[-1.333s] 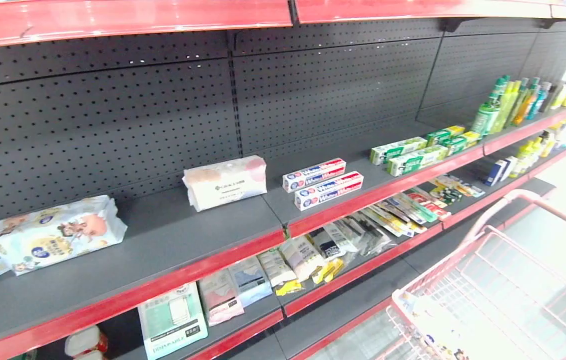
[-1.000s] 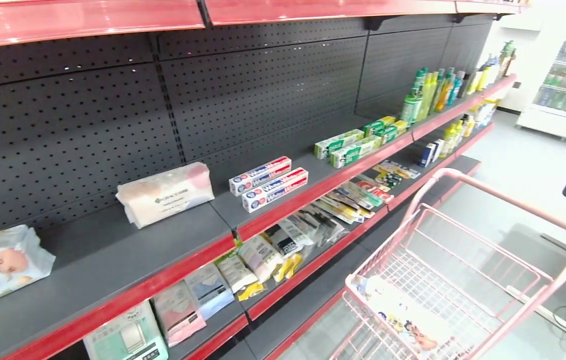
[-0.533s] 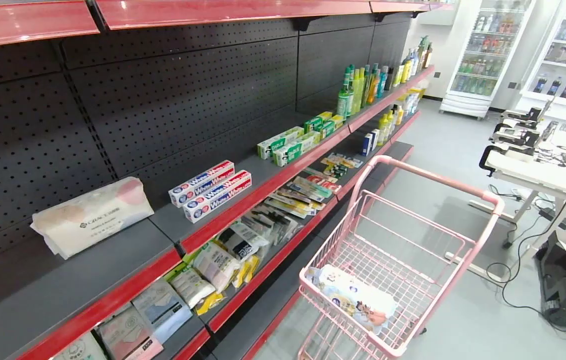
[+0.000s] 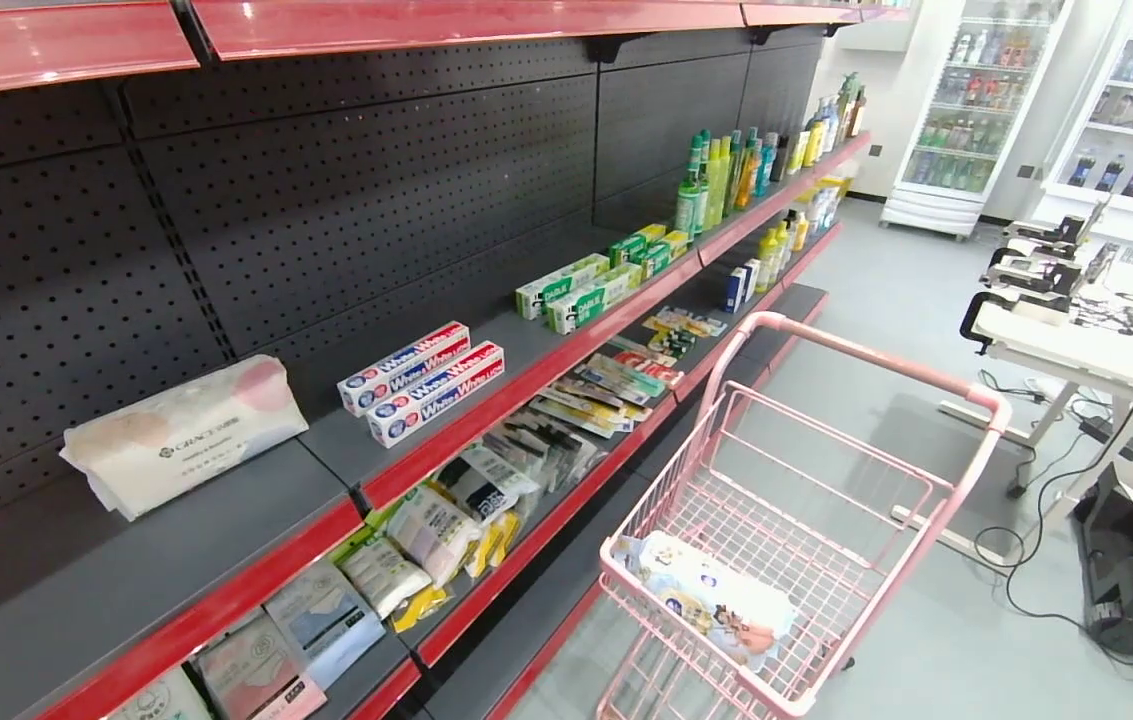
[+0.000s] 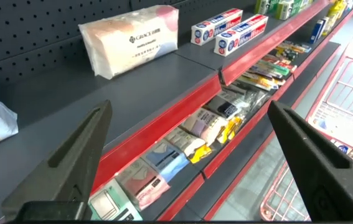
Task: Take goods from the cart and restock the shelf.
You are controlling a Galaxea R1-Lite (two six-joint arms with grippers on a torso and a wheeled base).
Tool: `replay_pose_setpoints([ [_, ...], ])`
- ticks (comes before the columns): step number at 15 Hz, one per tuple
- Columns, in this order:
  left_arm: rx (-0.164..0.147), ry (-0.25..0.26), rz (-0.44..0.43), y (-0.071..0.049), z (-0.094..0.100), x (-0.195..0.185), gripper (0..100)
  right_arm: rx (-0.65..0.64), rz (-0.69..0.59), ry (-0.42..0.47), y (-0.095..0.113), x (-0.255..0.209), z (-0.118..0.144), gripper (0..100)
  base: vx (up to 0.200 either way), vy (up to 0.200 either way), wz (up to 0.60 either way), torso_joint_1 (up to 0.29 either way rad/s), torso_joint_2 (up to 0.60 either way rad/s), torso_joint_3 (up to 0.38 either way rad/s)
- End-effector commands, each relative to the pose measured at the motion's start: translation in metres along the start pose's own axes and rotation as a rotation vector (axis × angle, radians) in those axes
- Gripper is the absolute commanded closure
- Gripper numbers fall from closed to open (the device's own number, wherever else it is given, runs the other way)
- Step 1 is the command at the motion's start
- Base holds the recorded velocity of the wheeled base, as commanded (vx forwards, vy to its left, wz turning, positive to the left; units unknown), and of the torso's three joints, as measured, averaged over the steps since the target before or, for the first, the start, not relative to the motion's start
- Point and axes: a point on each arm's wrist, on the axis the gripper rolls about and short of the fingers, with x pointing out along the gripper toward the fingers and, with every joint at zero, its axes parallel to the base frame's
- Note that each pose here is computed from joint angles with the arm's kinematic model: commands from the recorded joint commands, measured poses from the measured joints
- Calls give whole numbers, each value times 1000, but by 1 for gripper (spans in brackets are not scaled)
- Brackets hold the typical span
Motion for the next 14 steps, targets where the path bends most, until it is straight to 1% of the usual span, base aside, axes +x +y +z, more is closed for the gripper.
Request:
replay_pose_setpoints([
  [1, 0, 1, 1, 0, 0, 0, 0, -60, 50, 390, 9, 129, 41, 0, 0, 0, 0, 0, 0, 0],
  [2, 0, 1, 1, 0, 0, 0, 0, -106, 106, 554, 6, 173, 15, 0, 0, 0, 0, 0, 0, 0],
  [3, 0, 2, -1, 0, 0, 0, 0, -159, 146, 686, 2, 222, -13, 0, 0, 0, 0, 0, 0, 0],
  [4, 0, 1, -1, 0, 0, 0, 0, -180, 176, 723, 1, 238, -22, 0, 0, 0, 0, 0, 0, 0],
  [5, 0, 1, -1, 0, 0, 0, 0, -222, 308, 778, 1, 276, -42, 0, 0, 0, 0, 0, 0, 0],
  [6, -1, 1, 1, 0, 0, 0, 0, -287, 430, 786, 5, 304, -57, 0, 0, 0, 0, 0, 0, 0],
  [7, 0, 1, 1, 0, 0, 0, 0, -355, 504, 818, 12, 319, -77, 0, 0, 0, 0, 0, 0, 0],
  [9, 0, 1, 1, 0, 0, 0, 0, -418, 603, 901, 28, 326, -113, 0, 0, 0, 0, 0, 0, 0],
  [10, 0, 2, 1, 0, 0, 0, 0, -452, 644, 923, 32, 330, -126, 0, 0, 0, 0, 0, 0, 0],
  [11, 0, 2, 1, 0, 0, 0, 0, -491, 679, 920, 37, 336, -139, 0, 0, 0, 0, 0, 0, 0],
  [13, -1, 1, 1, 0, 0, 0, 0, -521, 720, 902, 51, 345, -159, 0, 0, 0, 0, 0, 0, 0],
  [14, 0, 2, 1, 0, 0, 0, 0, -530, 731, 901, 54, 348, -165, 0, 0, 0, 0, 0, 0, 0],
])
